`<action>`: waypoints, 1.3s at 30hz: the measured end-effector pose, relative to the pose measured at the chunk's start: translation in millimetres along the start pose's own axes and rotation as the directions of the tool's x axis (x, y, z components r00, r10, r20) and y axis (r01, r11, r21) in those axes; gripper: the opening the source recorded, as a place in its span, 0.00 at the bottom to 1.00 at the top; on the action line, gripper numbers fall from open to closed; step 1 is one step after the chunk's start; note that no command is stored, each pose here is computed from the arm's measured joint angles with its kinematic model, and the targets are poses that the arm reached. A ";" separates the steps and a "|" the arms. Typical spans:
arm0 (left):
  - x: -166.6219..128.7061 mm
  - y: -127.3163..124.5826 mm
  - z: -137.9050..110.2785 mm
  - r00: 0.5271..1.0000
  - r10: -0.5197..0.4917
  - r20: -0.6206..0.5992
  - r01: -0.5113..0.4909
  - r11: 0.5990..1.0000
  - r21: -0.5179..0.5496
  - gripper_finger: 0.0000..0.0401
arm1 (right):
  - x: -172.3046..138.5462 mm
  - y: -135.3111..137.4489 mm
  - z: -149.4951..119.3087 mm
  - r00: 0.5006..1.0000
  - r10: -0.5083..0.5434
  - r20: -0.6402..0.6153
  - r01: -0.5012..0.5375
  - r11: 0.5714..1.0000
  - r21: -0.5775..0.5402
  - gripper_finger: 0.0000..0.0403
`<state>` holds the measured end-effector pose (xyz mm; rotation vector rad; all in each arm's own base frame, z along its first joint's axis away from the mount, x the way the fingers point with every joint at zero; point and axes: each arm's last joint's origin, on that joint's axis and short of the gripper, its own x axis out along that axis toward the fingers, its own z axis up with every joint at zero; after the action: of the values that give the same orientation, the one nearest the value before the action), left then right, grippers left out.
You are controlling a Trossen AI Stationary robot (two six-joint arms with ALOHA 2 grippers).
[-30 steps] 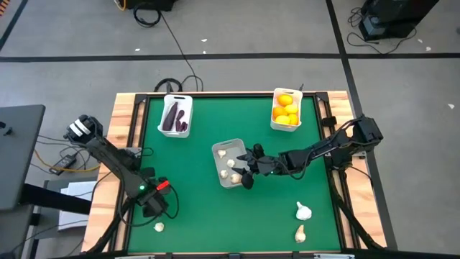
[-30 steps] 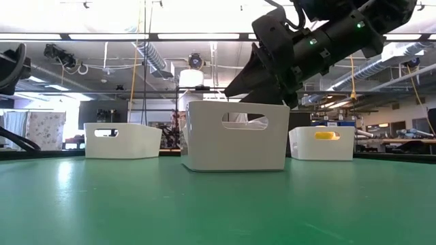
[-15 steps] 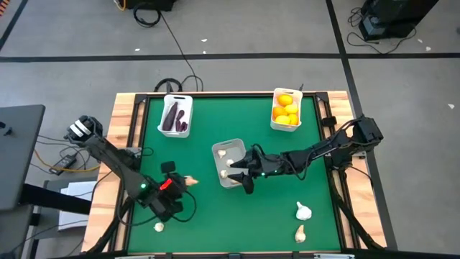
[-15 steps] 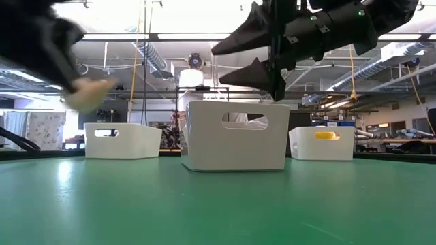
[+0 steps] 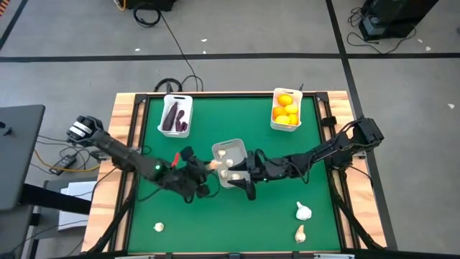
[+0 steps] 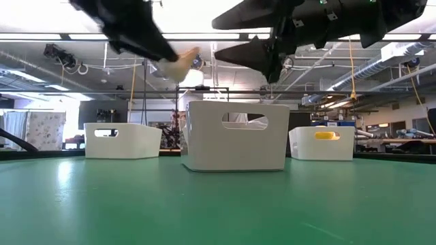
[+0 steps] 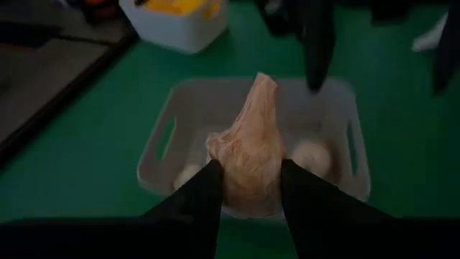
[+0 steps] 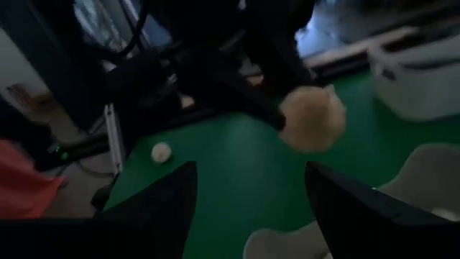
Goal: Sort produce into baskets
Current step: Put the garlic into the gray bin
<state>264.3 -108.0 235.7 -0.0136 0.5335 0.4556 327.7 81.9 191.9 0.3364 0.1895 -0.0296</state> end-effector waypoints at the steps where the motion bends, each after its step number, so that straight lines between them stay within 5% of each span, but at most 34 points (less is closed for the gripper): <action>1: 2.7 -0.3 3.5 1.000 -0.006 0.022 0.006 1.000 -0.006 0.34 | 0.0 0.1 1.3 1.000 -0.009 0.017 0.009 1.000 -0.006 0.66; 9: 12.4 -3.8 23.3 0.984 -0.100 0.147 0.097 0.995 0.024 0.34 | -0.7 0.5 8.1 0.993 -0.058 0.107 0.062 0.998 -0.033 0.60; 21: 15.9 -7.0 20.0 0.983 -0.139 0.122 0.135 0.990 0.042 0.34 | -1.7 0.2 8.6 0.982 -0.124 0.141 0.131 0.991 -0.041 0.20; 30: 16.5 -8.8 19.2 0.978 -0.176 0.110 0.171 0.984 0.052 0.34 | -1.4 1.9 12.2 0.982 -0.102 0.161 0.110 0.993 -0.046 0.16; 35: 16.5 -9.0 19.0 0.977 -0.183 0.106 0.178 0.983 0.053 0.34 | -1.3 1.5 11.1 0.983 -0.105 0.149 0.116 0.991 -0.069 0.03; 39: 18.7 -6.6 17.5 0.981 -0.166 0.100 0.163 0.986 0.037 0.34 | -1.7 -0.4 9.6 0.972 -0.177 0.156 0.190 0.979 -0.074 0.03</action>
<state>289.9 -103.9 240.9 -0.0069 0.4337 0.2857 327.7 78.4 201.0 0.2259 0.0728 -0.2281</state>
